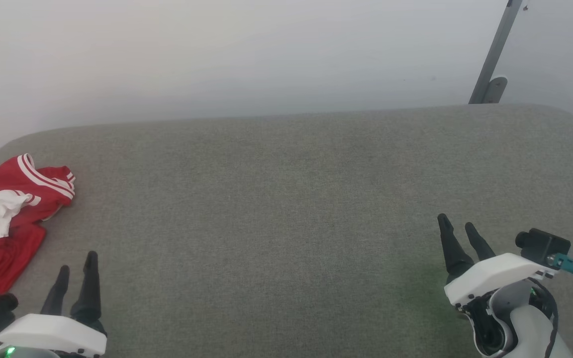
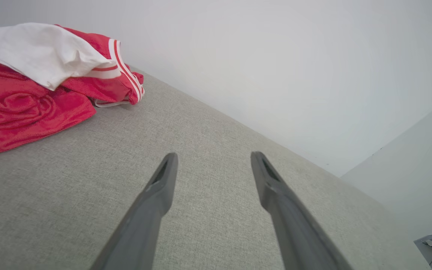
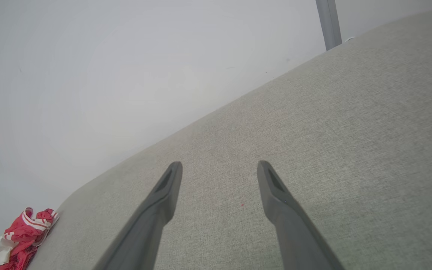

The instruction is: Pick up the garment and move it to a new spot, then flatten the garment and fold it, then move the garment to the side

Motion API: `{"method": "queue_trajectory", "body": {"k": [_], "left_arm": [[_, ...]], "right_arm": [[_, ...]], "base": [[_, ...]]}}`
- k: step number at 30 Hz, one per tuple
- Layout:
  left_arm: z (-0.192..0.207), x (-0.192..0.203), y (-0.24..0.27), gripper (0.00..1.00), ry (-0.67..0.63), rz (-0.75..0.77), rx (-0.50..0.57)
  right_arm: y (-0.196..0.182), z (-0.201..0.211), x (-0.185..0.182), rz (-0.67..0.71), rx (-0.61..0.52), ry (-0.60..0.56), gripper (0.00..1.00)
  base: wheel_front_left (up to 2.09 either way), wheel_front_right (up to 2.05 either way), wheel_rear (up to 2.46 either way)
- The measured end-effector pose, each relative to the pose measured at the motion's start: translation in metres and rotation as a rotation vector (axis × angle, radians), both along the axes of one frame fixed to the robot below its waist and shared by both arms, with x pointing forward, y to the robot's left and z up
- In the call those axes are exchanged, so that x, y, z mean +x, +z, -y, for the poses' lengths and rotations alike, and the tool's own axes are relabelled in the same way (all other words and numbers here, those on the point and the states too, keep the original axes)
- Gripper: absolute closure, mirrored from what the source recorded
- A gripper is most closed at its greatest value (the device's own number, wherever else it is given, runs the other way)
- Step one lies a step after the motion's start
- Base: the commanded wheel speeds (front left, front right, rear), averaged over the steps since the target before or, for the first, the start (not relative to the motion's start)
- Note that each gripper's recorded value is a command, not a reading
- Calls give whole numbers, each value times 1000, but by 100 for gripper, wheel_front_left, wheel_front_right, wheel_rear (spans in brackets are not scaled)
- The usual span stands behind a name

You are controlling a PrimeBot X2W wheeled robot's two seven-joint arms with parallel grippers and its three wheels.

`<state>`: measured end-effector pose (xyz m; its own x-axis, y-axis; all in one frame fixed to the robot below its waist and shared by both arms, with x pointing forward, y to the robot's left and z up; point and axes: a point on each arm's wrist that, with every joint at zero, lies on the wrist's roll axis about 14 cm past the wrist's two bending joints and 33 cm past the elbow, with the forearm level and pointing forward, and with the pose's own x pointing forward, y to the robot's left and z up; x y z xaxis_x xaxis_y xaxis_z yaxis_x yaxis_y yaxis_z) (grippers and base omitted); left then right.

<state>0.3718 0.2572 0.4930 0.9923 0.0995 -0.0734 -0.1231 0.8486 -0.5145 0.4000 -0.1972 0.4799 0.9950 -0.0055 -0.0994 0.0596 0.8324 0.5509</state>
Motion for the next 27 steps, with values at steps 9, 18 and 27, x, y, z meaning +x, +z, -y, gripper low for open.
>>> {"method": "queue_trajectory", "body": {"k": [9, 18, 27], "left_arm": [[-7, -2, 6, 0, 0, 35, 75], [-10, -2, 13, 0, -9, 69, 155], [-9, -2, 16, 0, -24, 86, 228]], "right_arm": [[3, 1, 0, 10, -94, 12, 0], [8, -2, 0, 25, -169, 29, 0], [10, -5, 0, 34, -244, 51, 0]], "base": [[0, 0, 0], [0, 0, 0], [0, 0, 0]]}}
